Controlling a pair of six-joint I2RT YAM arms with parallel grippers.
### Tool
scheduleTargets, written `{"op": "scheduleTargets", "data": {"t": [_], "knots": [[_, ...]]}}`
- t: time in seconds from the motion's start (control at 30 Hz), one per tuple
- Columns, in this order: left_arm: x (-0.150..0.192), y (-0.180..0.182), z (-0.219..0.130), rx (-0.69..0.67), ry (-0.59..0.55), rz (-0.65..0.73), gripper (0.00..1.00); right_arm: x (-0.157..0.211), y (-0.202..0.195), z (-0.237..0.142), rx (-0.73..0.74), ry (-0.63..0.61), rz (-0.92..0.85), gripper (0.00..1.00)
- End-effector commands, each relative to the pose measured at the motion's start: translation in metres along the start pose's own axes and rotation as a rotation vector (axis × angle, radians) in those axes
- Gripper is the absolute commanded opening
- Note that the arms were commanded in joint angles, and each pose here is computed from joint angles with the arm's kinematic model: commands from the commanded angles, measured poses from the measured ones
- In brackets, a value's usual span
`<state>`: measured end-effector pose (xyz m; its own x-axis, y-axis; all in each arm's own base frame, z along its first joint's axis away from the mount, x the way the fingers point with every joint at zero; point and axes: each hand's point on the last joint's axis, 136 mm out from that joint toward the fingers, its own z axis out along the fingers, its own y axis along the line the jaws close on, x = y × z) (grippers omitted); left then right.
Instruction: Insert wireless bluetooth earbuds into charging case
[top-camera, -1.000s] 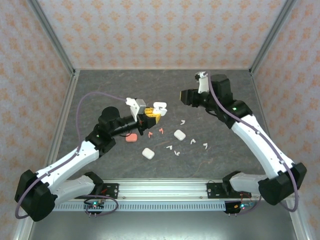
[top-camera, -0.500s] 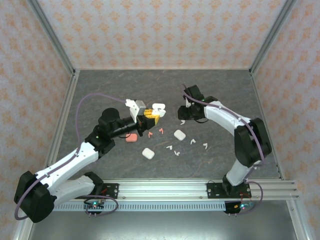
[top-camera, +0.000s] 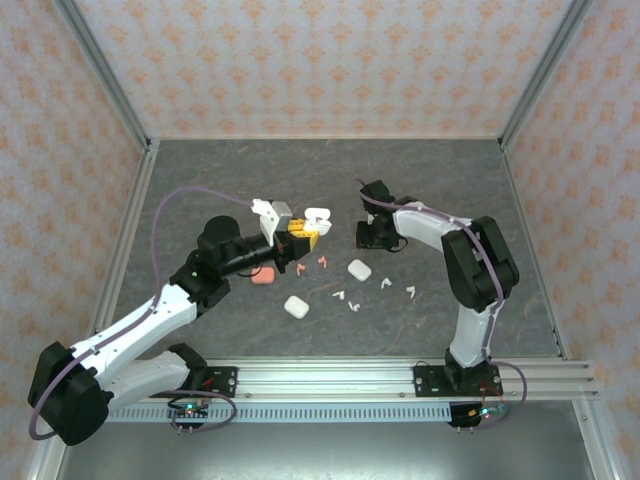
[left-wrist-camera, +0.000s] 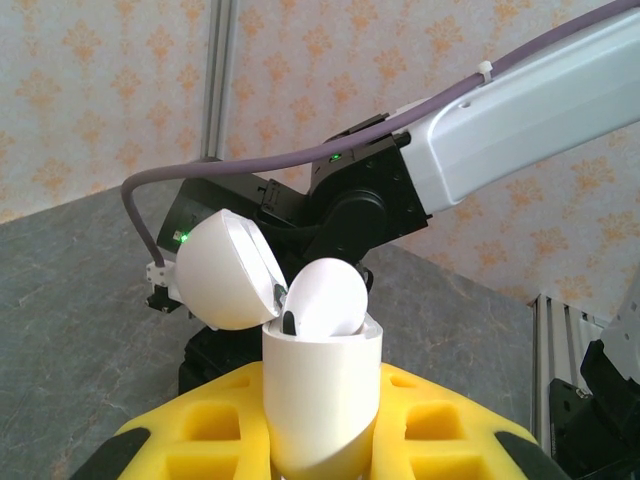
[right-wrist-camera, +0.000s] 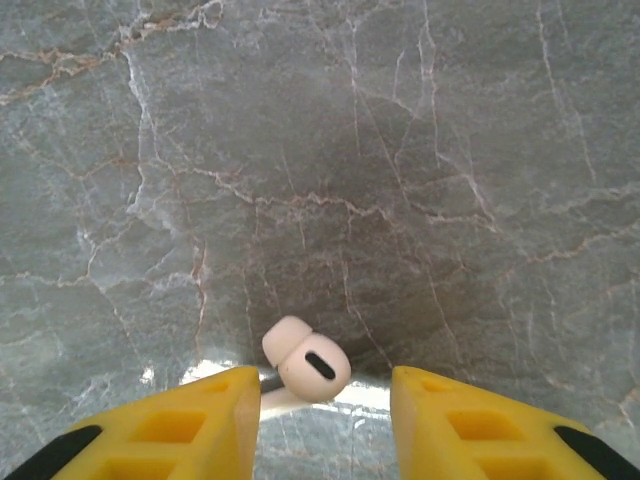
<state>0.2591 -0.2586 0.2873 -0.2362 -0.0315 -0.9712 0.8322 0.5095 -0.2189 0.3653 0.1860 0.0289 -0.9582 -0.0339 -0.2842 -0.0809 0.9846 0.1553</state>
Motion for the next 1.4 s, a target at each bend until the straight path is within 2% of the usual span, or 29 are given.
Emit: {"op": "scheduleTargets", "data": {"t": [0.0, 0.63, 0.87, 1.13, 1.37], "knots": [[-0.006, -0.003, -0.002, -0.003, -0.016, 0.026, 0.00, -0.015, 0.001, 0.001, 0.014, -0.040, 0.010, 0.38], [-0.006, -0.002, 0.003, 0.003, -0.004, 0.023, 0.00, -0.006, 0.002, 0.015, 0.005, 0.014, -0.003, 0.26], [-0.006, -0.002, 0.002, 0.000, -0.005, 0.021, 0.00, -0.002, 0.000, 0.009, 0.005, 0.008, -0.026, 0.20], [-0.005, 0.000, -0.001, -0.013, -0.046, 0.005, 0.00, -0.013, 0.000, -0.040, -0.002, -0.116, -0.135, 0.19], [-0.012, -0.002, 0.001, 0.011, -0.088, -0.010, 0.00, -0.024, 0.017, -0.133, -0.097, -0.339, -0.271, 0.18]]}}
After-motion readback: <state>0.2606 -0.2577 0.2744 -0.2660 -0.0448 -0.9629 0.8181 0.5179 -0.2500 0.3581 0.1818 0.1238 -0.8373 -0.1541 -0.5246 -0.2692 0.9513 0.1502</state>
